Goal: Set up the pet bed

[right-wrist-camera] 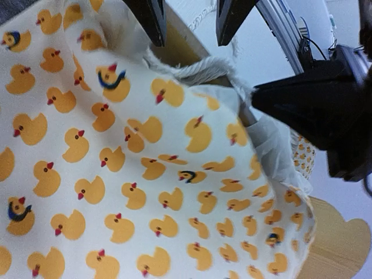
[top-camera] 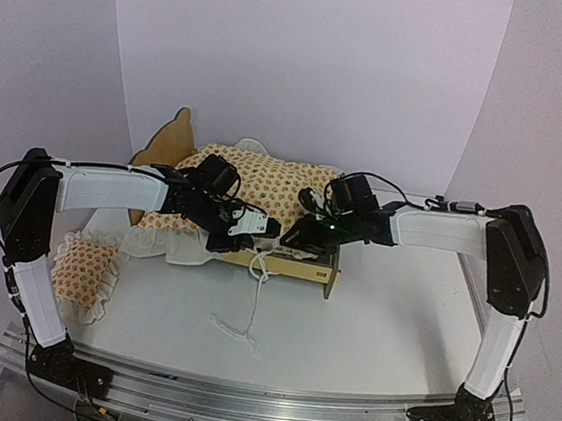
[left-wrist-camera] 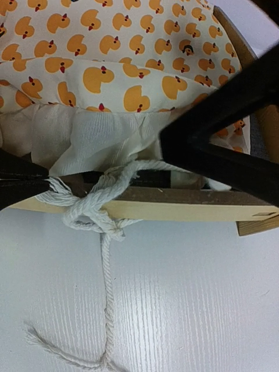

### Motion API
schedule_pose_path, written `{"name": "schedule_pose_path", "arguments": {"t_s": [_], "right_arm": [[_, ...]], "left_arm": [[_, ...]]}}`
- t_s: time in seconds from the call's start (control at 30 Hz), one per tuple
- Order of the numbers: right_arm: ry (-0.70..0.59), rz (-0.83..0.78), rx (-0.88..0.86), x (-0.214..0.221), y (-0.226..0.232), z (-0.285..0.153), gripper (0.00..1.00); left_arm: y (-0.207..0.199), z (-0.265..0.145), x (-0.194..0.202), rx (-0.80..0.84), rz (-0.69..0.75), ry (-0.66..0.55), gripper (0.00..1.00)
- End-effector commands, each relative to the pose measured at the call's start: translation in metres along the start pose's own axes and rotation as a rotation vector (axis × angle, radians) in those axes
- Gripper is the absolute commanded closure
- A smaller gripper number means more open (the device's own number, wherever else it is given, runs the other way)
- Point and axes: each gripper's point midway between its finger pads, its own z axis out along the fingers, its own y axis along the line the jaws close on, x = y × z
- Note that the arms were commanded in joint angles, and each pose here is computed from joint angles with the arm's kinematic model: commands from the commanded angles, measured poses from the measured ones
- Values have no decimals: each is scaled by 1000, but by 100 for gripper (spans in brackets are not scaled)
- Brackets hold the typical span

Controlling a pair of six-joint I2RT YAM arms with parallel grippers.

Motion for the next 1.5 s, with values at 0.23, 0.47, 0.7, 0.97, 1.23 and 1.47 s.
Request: {"name": "schedule_pose_path", "arguments": {"t_s": [0.23,0.47,0.7,0.97,1.23,1.47], "right_arm": [[-18,-729,-272,66,84,-80,53],[170,-1184,-410,153,97,-11,36],[240,-1326,-438,165,95,49,32],[376,-1336,-411,192,59,74,35],[502,-1276,-322,217,21,75,80],[361,-1139,-162,164,47,36,100]], "left_arm": [[24,-44,-32,-71,-76,-105,100],[20,-42,-30,-62,-79,-107,100],[19,-36,-28,-55,-88,-108,100],[21,-35,-28,-55,-89,-103,100],[24,-35,-30,-55,-87,-104,100],[29,-46,-53,-41,-79,-138,100]]}}
